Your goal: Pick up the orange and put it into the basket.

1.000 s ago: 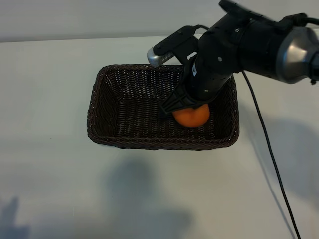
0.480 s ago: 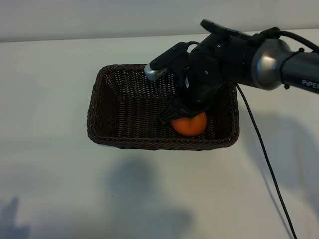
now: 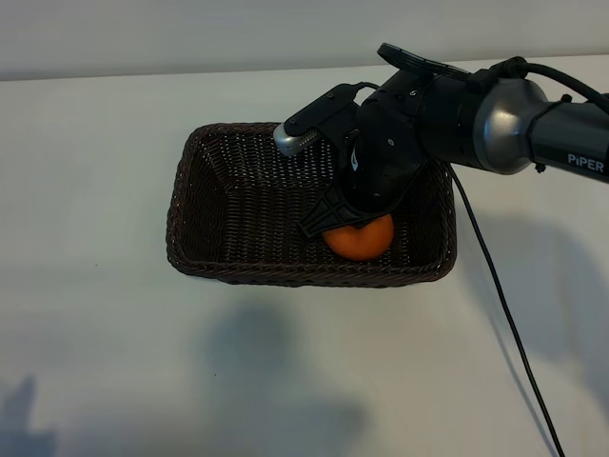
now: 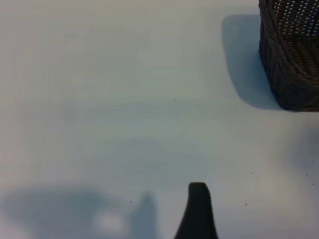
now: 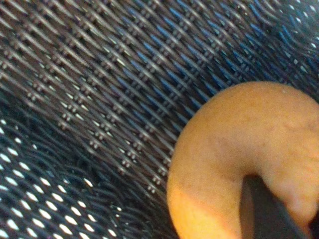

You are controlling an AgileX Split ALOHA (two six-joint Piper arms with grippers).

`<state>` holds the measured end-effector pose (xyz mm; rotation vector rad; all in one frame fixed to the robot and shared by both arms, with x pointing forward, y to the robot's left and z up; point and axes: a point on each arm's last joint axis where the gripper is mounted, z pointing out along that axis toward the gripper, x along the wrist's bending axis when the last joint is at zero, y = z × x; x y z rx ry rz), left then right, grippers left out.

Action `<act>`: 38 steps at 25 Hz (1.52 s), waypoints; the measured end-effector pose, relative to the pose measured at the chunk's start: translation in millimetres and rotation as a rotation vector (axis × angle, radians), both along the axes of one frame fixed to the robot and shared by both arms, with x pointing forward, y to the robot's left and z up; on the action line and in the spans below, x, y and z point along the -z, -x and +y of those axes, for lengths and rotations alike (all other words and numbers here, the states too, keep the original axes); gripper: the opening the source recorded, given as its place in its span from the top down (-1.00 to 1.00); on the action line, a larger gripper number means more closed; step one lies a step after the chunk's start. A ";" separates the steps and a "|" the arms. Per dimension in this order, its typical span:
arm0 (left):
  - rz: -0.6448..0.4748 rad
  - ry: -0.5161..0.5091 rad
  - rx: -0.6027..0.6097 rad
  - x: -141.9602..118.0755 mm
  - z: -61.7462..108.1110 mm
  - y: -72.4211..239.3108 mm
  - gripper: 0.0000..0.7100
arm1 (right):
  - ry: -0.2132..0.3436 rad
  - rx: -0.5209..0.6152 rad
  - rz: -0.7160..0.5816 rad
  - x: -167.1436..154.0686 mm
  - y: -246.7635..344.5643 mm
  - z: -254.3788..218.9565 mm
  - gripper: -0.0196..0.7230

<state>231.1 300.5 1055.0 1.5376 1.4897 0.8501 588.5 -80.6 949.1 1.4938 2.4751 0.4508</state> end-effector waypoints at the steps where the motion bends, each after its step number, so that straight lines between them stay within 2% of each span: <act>1: 0.000 0.000 0.000 0.0 0.0 0.0 -0.66 | 0.000 0.001 0.000 0.0 0.0 0.0 0.39; 4: 0.000 0.000 0.000 0.0 0.0 0.0 -0.66 | 0.001 0.001 0.002 0.1 0.2 -0.1 -0.06; 7: 0.000 0.000 0.000 0.0 0.0 0.0 -0.66 | 0.007 0.001 0.010 0.4 0.8 -0.7 -0.43; 10: 0.000 0.000 0.000 0.0 0.0 0.0 -0.66 | 0.015 0.002 0.018 0.7 1.5 -1.3 -0.62; 17: 0.000 0.000 0.000 0.0 0.0 0.0 -0.66 | 0.008 0.009 0.017 -12.8 3.4 -2.3 -0.67; 27: 0.000 0.000 0.000 0.0 0.0 0.0 -0.66 | -0.040 0.033 -0.067 -82.4 3.7 -4.1 -0.67; 32: 0.000 0.000 0.000 0.0 0.0 0.0 -0.66 | -0.047 0.113 -0.117 -110.0 -0.5 -21.1 -0.67; 38: 0.000 0.000 0.000 0.0 0.0 0.0 -0.66 | -0.043 0.224 -0.148 -132.5 -8.6 -67.2 -0.66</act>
